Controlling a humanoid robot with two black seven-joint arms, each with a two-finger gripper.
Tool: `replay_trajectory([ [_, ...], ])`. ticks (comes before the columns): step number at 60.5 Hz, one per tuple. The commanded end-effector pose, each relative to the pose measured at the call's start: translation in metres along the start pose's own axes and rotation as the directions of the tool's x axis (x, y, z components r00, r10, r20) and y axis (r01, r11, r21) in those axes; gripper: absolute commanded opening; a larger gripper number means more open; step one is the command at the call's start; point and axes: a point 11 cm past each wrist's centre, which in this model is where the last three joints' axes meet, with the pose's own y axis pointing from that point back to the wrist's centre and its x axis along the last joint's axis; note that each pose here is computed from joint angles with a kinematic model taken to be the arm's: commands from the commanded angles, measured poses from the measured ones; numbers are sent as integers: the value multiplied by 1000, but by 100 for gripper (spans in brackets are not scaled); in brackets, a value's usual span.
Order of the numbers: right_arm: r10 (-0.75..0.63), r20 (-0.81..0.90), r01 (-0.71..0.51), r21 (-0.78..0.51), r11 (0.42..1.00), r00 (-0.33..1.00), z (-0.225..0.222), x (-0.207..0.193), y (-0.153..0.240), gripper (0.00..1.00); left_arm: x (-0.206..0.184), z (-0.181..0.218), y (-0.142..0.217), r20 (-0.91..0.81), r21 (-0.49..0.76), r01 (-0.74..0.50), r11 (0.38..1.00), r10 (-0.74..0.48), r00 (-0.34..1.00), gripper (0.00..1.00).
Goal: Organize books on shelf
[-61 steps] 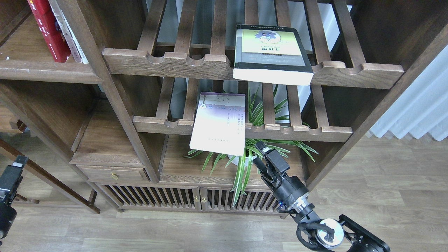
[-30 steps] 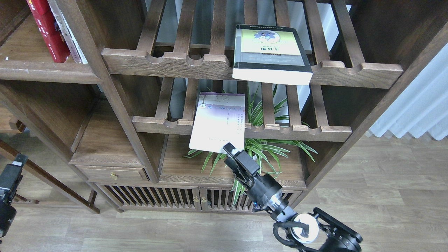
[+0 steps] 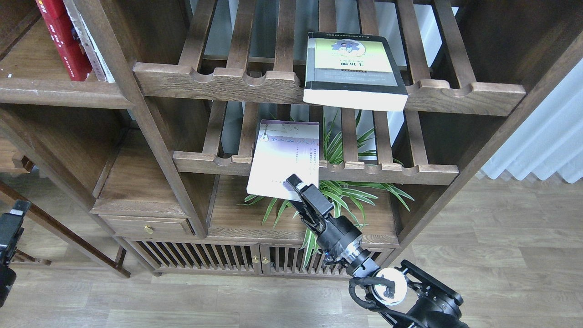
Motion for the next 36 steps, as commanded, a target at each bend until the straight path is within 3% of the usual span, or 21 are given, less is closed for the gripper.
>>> replay_trajectory([
  [1,2,-8,-2,21,1000,1000,-9,0,-2,95,-1,-3,-1,-1,7,4,1000,-4,1000,100],
  [9,-5,-13,6,54,999,1000,-21,-3,-5,83,-2,-3,-2,0,11,7,1000,-7,1000,100],
  [19,11,-17,-10,57,998,1000,-23,2,-3,59,-3,-3,-3,0,10,8,1000,-8,1000,100],
  [21,26,-18,-25,58,998,999,-24,7,-1,52,-3,-3,-3,3,11,8,1000,-8,1000,100],
  [22,46,-17,-45,62,997,999,-24,13,3,40,-3,-3,-3,3,13,8,1000,-8,1000,100],
  [34,40,-22,-39,63,997,999,-26,11,0,32,-4,-4,-4,3,17,13,1000,-13,1000,100],
  [36,39,-21,-38,57,998,999,-25,10,0,26,-4,-4,-4,3,17,11,1000,-11,1000,100],
])
